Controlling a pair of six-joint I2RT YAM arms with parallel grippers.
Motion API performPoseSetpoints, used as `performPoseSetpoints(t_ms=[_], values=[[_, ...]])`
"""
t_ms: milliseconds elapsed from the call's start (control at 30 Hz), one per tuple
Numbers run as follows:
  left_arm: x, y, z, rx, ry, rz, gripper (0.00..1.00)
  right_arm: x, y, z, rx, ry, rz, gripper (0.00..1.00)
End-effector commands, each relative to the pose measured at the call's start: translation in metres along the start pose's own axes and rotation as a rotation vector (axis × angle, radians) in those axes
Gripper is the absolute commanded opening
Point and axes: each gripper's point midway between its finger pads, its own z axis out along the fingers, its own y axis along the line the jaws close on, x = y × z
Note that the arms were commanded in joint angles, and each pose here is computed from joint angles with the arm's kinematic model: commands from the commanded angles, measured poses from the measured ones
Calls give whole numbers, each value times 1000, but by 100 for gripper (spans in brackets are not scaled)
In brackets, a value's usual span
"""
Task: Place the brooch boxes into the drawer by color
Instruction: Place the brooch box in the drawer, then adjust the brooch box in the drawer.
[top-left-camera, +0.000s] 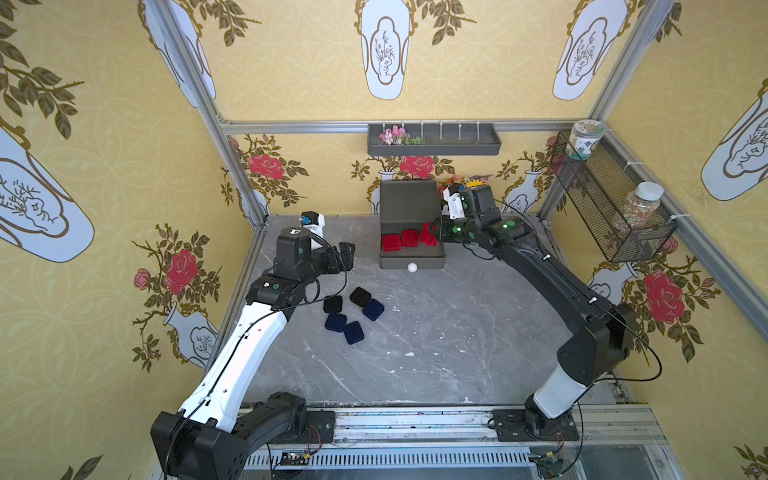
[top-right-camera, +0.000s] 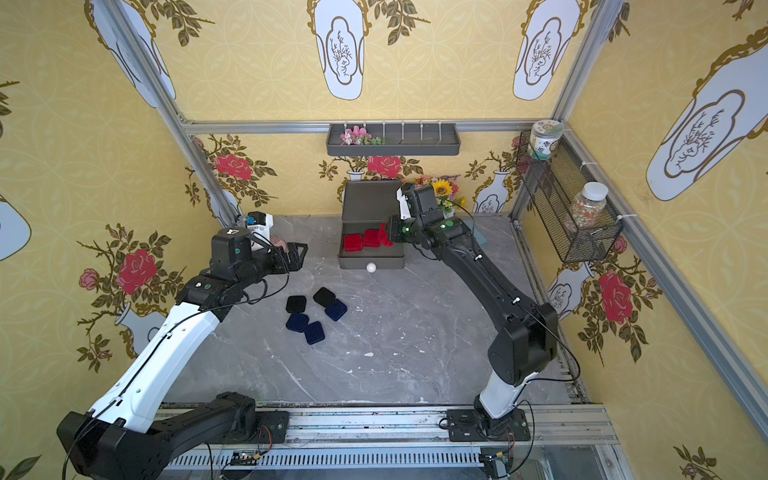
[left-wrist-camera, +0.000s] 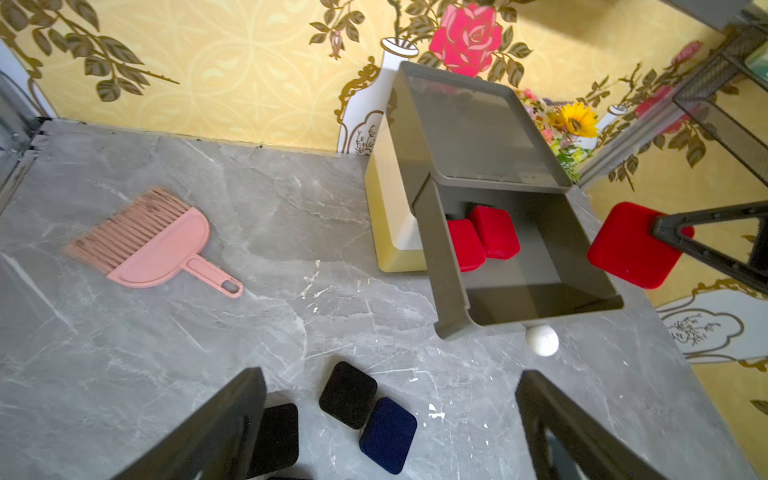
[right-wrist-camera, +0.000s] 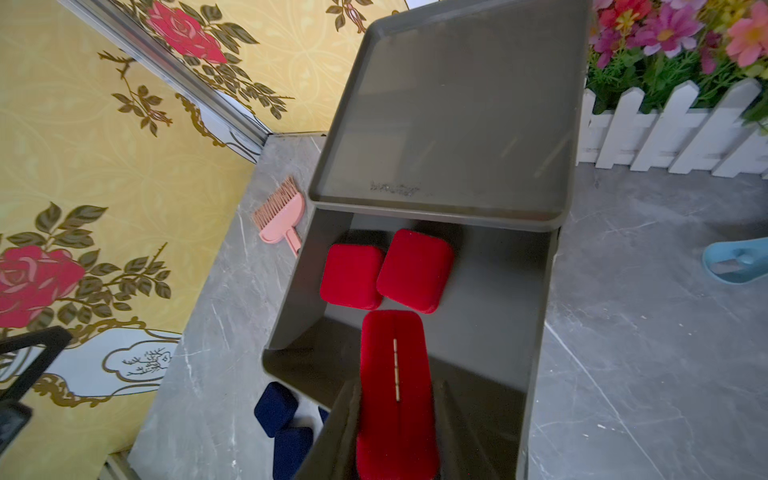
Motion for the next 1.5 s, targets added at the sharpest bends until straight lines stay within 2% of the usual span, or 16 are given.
performPoseSetpoints(t_ms=[0, 400, 533, 667, 733, 867, 1033, 1300, 1333, 1400, 1467], values=[[-4, 8, 2, -7, -15, -43, 100, 5, -6, 12, 14, 49, -49, 3], [-9, 26, 4, -9, -26, -91, 100, 33, -37, 55, 70, 154, -25, 2], [-9, 29, 3, -15, -27, -97, 100, 34, -44, 64, 88, 169, -22, 6], [-9, 31, 3, -20, -26, -96, 100, 35, -55, 71, 143, 182, -21, 21], [-9, 32, 3, -22, -26, -97, 100, 34, -60, 71, 167, 180, -25, 35], [-8, 32, 3, -17, -23, -98, 100, 30, -64, 67, 202, 164, -36, 53], [-8, 32, 3, -11, -24, -103, 100, 21, -58, 54, 230, 127, -73, 65], [-9, 31, 3, -8, -26, -101, 100, 10, -23, 29, 236, 63, -171, 66], [-9, 31, 3, -9, -26, -101, 100, 9, -19, 27, 226, 58, -175, 62], [-9, 31, 3, -7, -27, -101, 100, 11, -13, 25, 206, 60, -176, 48], [-9, 31, 3, -7, -27, -101, 100, 13, -13, 27, 197, 65, -172, 29]])
